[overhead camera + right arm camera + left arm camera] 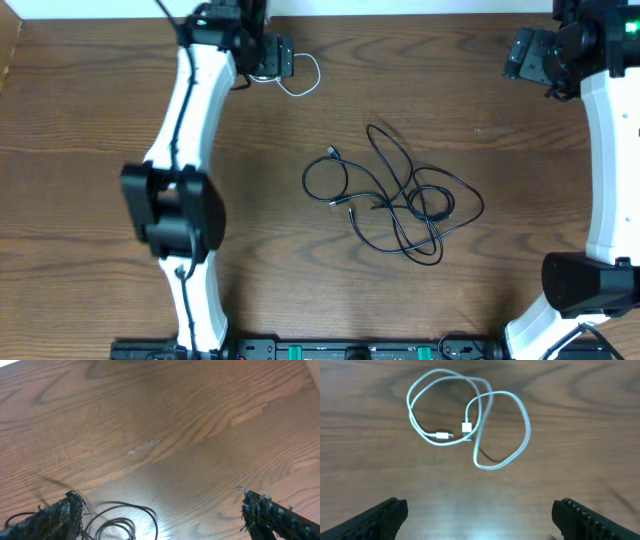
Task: Untangle cables
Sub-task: 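Reach the left gripper up to the white cable and grasp it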
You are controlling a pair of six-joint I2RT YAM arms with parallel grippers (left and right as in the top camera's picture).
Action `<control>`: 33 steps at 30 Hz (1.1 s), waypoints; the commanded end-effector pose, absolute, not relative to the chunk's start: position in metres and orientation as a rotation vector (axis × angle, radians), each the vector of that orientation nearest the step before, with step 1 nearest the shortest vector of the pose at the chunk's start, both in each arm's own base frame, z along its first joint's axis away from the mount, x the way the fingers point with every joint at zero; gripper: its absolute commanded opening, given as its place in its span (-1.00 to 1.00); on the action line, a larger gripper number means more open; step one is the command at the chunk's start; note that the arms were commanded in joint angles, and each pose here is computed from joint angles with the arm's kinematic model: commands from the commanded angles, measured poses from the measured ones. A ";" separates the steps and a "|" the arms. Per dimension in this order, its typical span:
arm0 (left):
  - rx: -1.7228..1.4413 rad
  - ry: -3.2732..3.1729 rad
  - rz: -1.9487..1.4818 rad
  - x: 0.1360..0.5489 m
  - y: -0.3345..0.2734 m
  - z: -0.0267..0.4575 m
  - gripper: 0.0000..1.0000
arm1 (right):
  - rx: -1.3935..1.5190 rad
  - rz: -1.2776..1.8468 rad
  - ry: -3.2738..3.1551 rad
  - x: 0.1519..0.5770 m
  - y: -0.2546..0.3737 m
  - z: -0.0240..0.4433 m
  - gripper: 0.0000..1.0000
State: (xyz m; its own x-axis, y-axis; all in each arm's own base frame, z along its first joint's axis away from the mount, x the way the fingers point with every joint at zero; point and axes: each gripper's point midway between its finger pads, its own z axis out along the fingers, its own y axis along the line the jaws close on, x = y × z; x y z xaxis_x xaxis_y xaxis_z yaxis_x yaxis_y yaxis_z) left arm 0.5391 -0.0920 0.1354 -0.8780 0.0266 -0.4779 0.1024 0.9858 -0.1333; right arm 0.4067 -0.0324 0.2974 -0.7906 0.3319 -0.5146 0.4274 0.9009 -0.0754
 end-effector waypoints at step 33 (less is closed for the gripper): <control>-0.357 2.531 0.026 0.559 0.029 0.149 -0.85 | 0.537 -0.274 2.545 0.405 -0.035 0.303 0.99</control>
